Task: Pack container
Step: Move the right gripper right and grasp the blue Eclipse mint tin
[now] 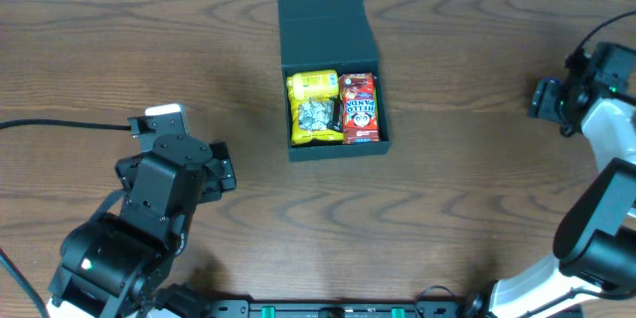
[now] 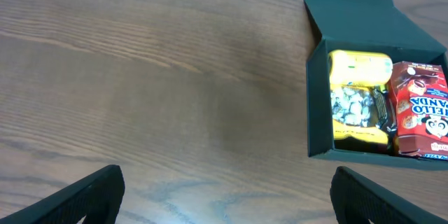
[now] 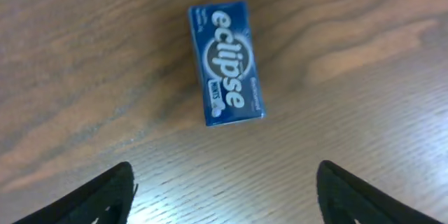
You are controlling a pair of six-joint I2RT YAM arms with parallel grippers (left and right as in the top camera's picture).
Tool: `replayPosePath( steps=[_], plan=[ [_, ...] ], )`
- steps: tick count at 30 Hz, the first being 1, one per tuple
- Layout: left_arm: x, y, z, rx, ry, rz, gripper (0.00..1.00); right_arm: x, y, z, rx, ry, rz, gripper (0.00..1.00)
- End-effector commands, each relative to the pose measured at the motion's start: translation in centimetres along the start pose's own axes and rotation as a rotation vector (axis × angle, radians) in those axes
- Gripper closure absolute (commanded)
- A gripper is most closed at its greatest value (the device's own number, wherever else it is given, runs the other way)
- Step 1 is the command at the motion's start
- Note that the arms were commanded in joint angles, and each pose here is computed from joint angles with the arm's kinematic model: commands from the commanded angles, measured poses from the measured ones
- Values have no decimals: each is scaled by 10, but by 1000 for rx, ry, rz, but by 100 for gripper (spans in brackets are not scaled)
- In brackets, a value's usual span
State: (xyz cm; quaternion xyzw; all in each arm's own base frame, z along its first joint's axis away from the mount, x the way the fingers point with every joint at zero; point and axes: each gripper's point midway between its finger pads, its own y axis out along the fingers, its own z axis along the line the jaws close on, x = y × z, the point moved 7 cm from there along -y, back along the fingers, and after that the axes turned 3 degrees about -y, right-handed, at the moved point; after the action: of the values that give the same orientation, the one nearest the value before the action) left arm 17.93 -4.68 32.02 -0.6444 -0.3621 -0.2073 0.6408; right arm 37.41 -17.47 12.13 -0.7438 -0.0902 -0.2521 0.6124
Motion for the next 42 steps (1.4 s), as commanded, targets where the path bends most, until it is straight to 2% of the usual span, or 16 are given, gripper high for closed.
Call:
replayPosePath(
  steps=[1, 7, 13, 21, 27, 33, 37, 42],
  plan=[
    [3, -2, 2, 13, 9, -16, 5, -6, 10, 2, 35, -126, -27, 15],
    [3, -2, 2, 13, 9, -16, 5, 3, 28, 5, 53, -165, -127, 16],
    [3, -2, 2, 13, 9, -16, 5, -11, 62, 9, 69, -164, -74, 17],
    [3, -2, 2, 13, 9, -16, 5, -5, 70, 8, 58, -160, -110, 17],
    [3, -2, 2, 13, 9, -16, 5, 0, 73, 7, 51, -119, -144, 25],
    [3, -2, 2, 13, 9, -16, 5, -6, 84, 7, 58, -28, -129, 28],
    [3, -2, 2, 13, 9, -16, 5, -11, 91, 7, 63, 26, -111, 35],
    [3, -2, 2, 13, 9, -16, 5, -13, 93, 6, 68, 105, -101, 53]
  ],
)
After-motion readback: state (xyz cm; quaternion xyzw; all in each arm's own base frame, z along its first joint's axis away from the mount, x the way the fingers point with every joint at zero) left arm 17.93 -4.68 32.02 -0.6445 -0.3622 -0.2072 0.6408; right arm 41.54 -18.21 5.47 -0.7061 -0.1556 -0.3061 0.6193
